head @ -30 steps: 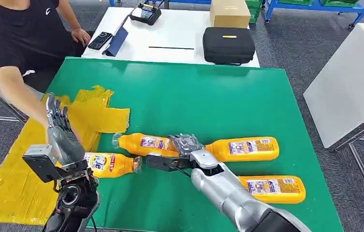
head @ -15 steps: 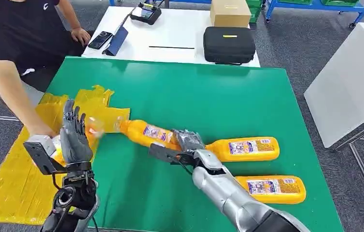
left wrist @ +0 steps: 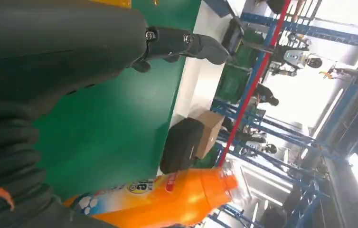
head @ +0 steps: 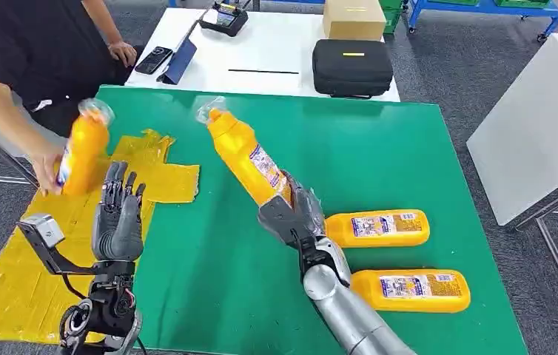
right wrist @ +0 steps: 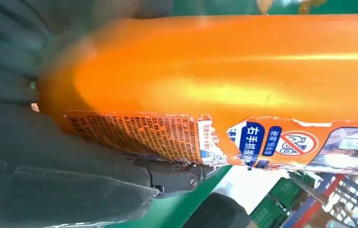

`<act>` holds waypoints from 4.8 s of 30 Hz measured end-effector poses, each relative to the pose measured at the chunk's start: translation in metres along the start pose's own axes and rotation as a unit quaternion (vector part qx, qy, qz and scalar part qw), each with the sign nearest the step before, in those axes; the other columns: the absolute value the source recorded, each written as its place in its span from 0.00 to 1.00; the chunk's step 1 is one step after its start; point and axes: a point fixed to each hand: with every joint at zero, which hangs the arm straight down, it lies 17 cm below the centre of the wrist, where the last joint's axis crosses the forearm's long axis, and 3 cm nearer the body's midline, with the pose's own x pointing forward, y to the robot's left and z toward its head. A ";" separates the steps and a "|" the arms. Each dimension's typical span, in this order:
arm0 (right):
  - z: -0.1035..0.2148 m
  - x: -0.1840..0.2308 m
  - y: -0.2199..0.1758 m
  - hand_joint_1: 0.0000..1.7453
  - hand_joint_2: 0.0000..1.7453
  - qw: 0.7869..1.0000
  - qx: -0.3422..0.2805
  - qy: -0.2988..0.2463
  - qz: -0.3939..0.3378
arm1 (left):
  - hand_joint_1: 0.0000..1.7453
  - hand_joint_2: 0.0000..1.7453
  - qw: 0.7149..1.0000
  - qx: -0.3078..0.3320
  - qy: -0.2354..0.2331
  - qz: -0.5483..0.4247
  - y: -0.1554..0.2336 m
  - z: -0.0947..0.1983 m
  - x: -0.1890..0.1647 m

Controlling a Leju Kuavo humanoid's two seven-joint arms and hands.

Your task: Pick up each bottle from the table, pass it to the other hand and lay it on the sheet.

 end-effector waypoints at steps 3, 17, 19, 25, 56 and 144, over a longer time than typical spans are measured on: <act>0.001 0.009 -0.002 1.00 1.00 1.000 -0.006 -0.009 -0.009 | 0.00 1.00 1.000 -0.004 0.007 0.013 -0.003 0.003 -0.002; 0.002 0.038 0.014 1.00 1.00 0.999 0.018 -0.045 0.014 | 0.00 1.00 0.998 -0.021 0.021 0.054 -0.019 0.006 -0.007; 0.004 0.050 0.030 1.00 1.00 0.996 0.034 -0.061 0.047 | 0.00 1.00 0.997 -0.029 0.024 0.063 -0.026 0.005 -0.008; 0.011 0.075 0.060 1.00 1.00 0.991 0.059 -0.089 0.077 | 0.00 1.00 0.996 -0.038 0.028 0.070 -0.036 0.003 -0.010; 0.038 0.108 0.154 1.00 1.00 0.949 0.145 -0.154 0.235 | 1.00 1.00 0.992 -0.004 0.055 0.115 -0.017 0.013 -0.025; 0.031 0.088 -0.027 0.00 0.00 0.975 -0.013 -0.141 0.172 | 0.00 0.00 0.525 -0.148 0.068 -0.835 0.152 0.060 -0.152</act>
